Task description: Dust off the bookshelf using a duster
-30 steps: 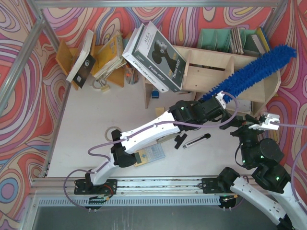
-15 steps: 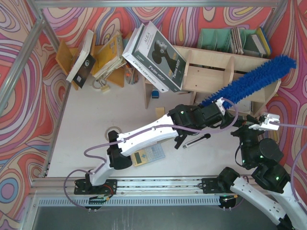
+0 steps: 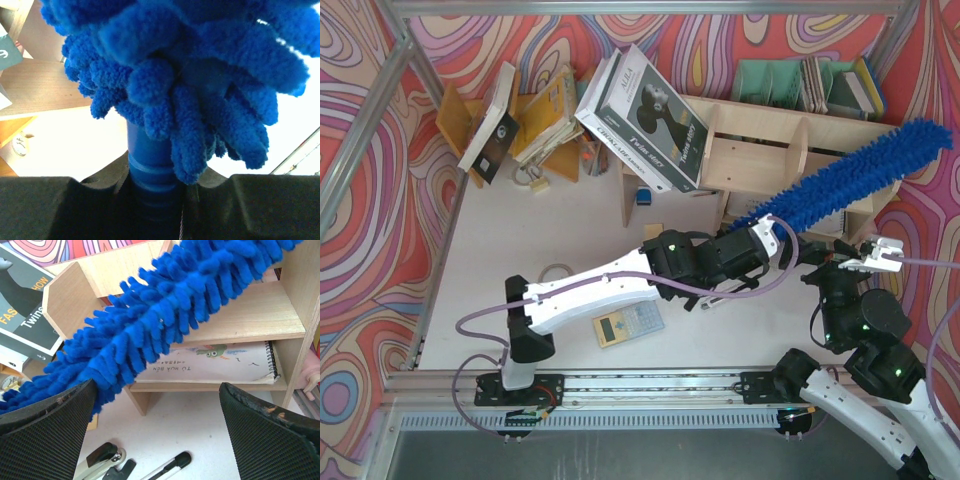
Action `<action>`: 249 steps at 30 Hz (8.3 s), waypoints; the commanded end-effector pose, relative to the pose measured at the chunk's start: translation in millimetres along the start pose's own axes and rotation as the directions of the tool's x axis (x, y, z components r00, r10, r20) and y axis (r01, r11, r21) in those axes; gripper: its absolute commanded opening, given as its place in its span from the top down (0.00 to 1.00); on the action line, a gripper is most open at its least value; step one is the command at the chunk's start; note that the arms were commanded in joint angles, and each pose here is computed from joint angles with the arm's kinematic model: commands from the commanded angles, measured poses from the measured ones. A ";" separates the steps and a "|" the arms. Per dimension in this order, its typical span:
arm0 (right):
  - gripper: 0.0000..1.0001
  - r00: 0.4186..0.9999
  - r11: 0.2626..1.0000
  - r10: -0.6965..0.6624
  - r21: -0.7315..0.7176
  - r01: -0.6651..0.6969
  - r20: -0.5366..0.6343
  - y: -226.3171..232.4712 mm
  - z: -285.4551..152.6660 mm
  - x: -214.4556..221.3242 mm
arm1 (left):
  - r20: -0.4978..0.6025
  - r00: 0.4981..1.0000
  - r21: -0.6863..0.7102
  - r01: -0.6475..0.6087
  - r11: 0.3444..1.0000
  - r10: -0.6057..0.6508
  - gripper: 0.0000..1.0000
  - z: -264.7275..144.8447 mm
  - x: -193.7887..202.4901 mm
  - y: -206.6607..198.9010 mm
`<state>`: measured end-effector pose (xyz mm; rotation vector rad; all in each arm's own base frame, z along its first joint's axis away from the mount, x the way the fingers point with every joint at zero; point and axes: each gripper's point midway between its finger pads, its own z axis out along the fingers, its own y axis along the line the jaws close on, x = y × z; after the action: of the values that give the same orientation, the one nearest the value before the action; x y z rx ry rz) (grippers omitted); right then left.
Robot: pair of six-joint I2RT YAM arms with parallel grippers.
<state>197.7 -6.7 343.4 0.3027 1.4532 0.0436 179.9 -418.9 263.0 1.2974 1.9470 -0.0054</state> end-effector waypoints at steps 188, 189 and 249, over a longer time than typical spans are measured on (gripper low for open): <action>0.01 0.999 0.999 0.027 0.019 -0.028 0.025 -5.9 -2.4 -3.6 | -0.292 0.841 -0.247 0.394 0.885 -0.456 1.00 -50.7 146.2 -47.8; 0.01 0.999 0.999 0.026 0.018 -0.027 0.025 -5.5 -2.1 -3.4 | -0.292 0.838 -0.264 0.393 0.881 -0.461 1.00 -53.4 150.4 -43.8; 0.02 1.000 0.999 0.023 0.022 -0.023 0.021 -5.9 -1.9 -2.8 | -0.081 0.873 -0.362 0.424 0.830 -0.481 1.00 -74.5 125.7 22.6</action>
<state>194.9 -11.5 342.2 0.3189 1.4448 0.0340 116.2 -282.5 227.9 0.6559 2.3175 0.2201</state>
